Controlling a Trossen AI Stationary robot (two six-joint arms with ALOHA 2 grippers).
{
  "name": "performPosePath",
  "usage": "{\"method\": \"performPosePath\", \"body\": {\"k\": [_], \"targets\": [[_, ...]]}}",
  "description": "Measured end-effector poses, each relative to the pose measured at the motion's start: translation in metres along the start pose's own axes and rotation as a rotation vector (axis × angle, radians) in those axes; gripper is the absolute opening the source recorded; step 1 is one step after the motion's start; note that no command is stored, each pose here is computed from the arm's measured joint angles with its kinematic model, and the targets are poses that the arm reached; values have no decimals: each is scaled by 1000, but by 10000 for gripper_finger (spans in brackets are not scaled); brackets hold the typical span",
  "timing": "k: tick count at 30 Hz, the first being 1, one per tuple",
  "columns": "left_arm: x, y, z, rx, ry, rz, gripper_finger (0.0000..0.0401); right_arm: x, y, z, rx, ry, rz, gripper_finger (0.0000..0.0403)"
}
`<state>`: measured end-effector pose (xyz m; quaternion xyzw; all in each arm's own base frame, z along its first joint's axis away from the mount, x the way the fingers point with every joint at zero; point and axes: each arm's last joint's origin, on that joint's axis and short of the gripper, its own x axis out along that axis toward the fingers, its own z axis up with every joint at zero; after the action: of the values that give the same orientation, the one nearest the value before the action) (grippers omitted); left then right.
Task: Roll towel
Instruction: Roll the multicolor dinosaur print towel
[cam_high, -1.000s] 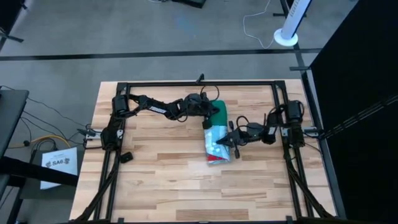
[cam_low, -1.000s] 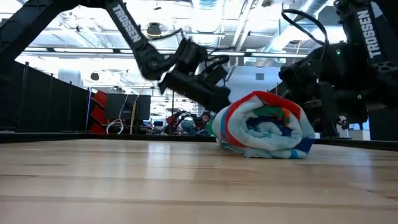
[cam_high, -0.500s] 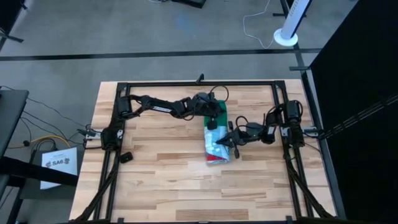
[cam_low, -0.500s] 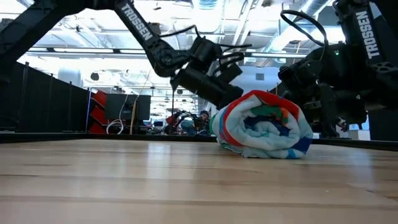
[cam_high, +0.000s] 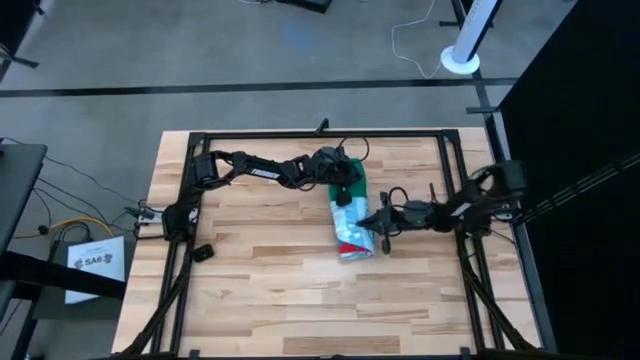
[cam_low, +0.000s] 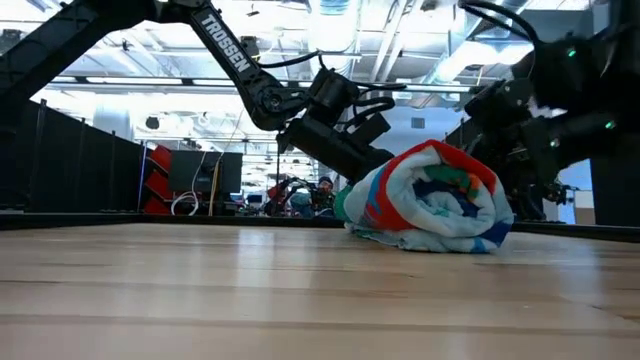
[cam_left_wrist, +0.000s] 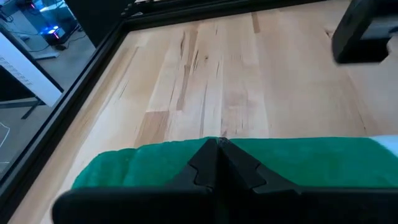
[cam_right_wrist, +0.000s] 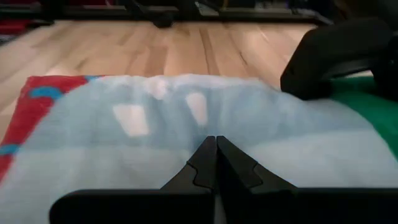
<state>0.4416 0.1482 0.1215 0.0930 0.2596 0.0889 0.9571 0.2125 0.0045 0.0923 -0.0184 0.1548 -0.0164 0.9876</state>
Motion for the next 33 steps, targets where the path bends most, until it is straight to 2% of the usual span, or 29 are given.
{"method": "performPosePath", "body": {"k": [6,11,18,26,33], "targets": [[0,0,0,-2,4,0,0,-18,20,12,14,71,-78,0],[0,0,0,-2,6,2,0,-34,25,15,86,150,-123,0],[0,0,-1,-2,8,4,0,-31,28,9,75,174,-185,0],[0,1,-1,-3,9,4,0,-11,55,-2,83,206,-72,0],[0,1,-1,-3,11,7,0,-5,74,-17,171,169,8,0]]}}
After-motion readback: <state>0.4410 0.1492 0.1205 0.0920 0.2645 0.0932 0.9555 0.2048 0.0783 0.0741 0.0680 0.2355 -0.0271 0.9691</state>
